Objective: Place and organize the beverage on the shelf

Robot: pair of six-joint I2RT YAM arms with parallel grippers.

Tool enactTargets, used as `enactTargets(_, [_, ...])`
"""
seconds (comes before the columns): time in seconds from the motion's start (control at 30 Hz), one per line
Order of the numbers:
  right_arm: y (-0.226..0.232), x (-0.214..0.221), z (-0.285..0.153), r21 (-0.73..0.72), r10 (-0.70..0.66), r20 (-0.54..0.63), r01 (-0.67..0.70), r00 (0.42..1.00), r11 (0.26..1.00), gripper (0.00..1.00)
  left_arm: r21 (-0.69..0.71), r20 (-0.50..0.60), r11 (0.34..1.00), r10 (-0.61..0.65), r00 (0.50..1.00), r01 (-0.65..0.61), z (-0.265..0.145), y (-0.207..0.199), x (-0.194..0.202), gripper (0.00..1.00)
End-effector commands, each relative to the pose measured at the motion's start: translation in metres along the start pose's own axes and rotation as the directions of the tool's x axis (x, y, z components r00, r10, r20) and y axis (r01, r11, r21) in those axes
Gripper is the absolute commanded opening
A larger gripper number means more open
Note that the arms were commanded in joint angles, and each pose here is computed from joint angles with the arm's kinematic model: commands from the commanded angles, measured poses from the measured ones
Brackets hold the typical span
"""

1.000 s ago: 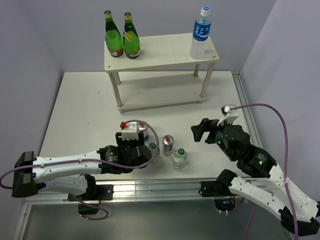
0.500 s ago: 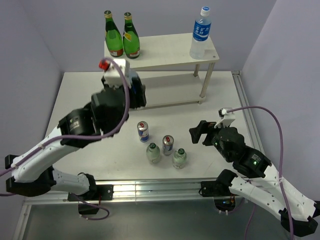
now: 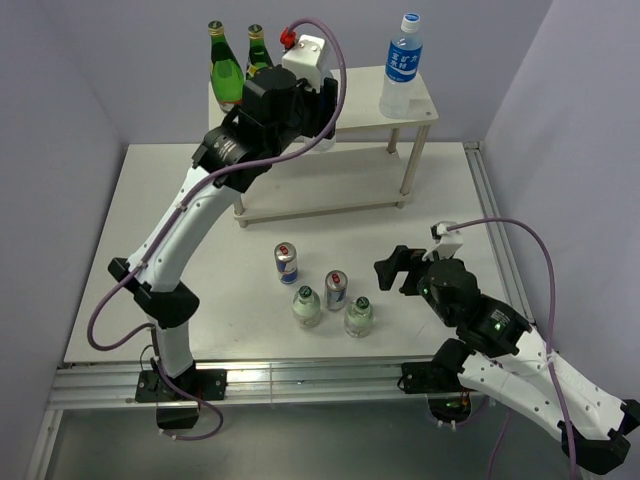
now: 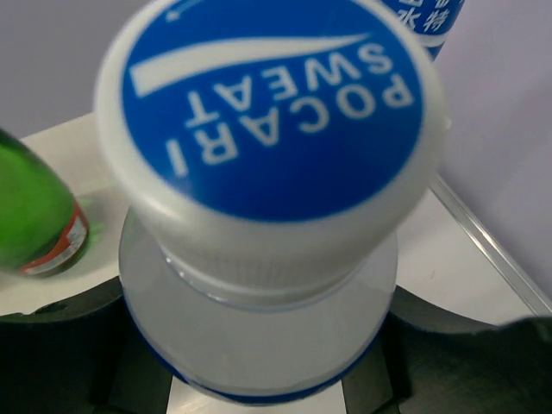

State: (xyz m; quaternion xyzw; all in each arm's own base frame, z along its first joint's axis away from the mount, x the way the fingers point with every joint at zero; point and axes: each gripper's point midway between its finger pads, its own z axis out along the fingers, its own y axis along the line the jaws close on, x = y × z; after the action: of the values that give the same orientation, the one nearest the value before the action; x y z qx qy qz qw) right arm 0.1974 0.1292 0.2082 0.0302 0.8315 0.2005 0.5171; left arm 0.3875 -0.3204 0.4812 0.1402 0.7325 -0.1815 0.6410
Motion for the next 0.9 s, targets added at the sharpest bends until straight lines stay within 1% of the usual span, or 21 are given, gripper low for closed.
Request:
enactTargets(0.0, [0.006,-0.007,-0.001,-0.035,0.052,0.049,-0.05,0.997,0.998,1.0,0.151,0.263,0.988,-0.079,0.962,0.04,-0.016,-0.003,-0.087,0.0])
enactTargets(0.03, [0.006,-0.007,-0.002,-0.039,0.061,0.054,-0.059,0.997,0.997,1.0,0.145,0.257,0.989,-0.076,0.963,0.039,-0.004,0.002,-0.082,0.0])
enactTargets(0.13, [0.003,-0.004,-0.002,-0.039,0.071,0.056,-0.069,0.996,0.997,1.0,0.145,0.288,0.989,-0.071,0.955,0.03,0.011,0.004,-0.086,0.0])
enactTargets(0.33, [0.0,0.0,-0.001,-0.027,0.073,0.055,-0.072,0.996,0.997,1.0,0.178,0.372,0.984,-0.086,0.924,0.02,0.009,-0.001,-0.108,0.0])
enactTargets(0.4, [-0.001,-0.001,-0.001,-0.025,0.072,0.057,-0.07,0.996,0.997,1.0,0.19,0.38,0.982,-0.092,0.92,0.019,0.011,-0.002,-0.109,0.0])
enactTargets(0.57, [-0.002,0.001,0.001,-0.014,0.067,0.053,-0.066,0.996,0.998,1.0,0.213,0.352,0.977,-0.09,0.932,0.014,0.033,-0.009,-0.093,0.0])
enactTargets(0.73, [-0.003,0.002,0.0,-0.017,0.073,0.054,-0.072,0.996,0.997,1.0,0.205,0.32,0.979,-0.071,0.945,0.004,0.06,-0.01,-0.07,0.0])
enactTargets(0.87, [-0.002,0.003,0.001,-0.018,0.072,0.051,-0.071,0.996,0.997,1.0,0.202,0.312,0.979,-0.066,0.948,0.002,0.074,-0.009,-0.06,0.0])
